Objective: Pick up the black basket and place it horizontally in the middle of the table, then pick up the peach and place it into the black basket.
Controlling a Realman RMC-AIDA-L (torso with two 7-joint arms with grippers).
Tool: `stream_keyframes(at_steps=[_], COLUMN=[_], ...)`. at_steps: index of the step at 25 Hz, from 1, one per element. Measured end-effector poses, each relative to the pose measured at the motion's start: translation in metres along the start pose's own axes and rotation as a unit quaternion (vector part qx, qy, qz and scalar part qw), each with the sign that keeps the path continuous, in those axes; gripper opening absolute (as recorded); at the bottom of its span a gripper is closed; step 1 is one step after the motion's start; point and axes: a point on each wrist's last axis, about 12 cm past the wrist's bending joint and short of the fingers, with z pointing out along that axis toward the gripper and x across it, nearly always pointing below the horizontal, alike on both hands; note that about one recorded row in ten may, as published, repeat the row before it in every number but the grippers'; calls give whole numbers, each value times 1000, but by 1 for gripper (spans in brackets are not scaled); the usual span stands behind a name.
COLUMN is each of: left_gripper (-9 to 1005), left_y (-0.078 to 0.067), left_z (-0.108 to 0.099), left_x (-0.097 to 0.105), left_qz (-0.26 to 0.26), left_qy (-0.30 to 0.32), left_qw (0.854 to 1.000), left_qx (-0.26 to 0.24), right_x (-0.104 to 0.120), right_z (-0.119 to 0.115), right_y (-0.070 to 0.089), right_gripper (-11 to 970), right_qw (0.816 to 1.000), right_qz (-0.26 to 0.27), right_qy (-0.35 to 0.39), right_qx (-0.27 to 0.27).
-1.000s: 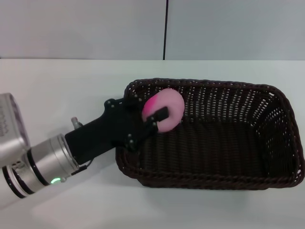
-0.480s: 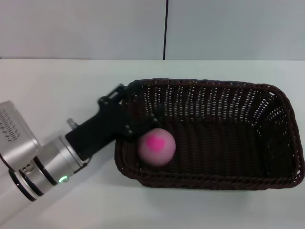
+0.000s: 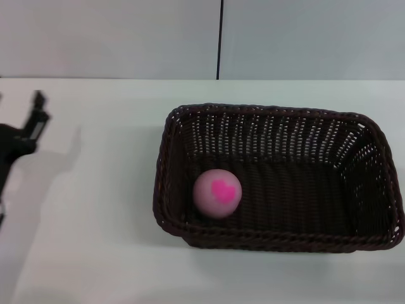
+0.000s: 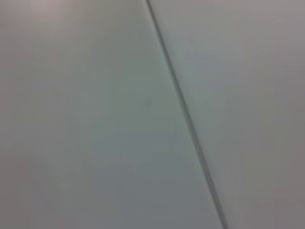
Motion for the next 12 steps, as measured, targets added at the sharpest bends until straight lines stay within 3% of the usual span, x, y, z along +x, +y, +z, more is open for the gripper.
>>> stream_keyframes(at_steps=[5,12], left_gripper=[816,816], left_y=[15,24], left_z=[-8,-10], left_x=[-1,-4], left_qz=[18,38], left_qy=[3,-2], left_qw=[999,999], left_qx=[-29,-33], right_x=[17,31], right_z=[5,22], right_y=[5,12], right_gripper=[598,598], right_qw=[997,996], right_qz=[0,12], right_qy=[36,71], right_qx=[63,55])
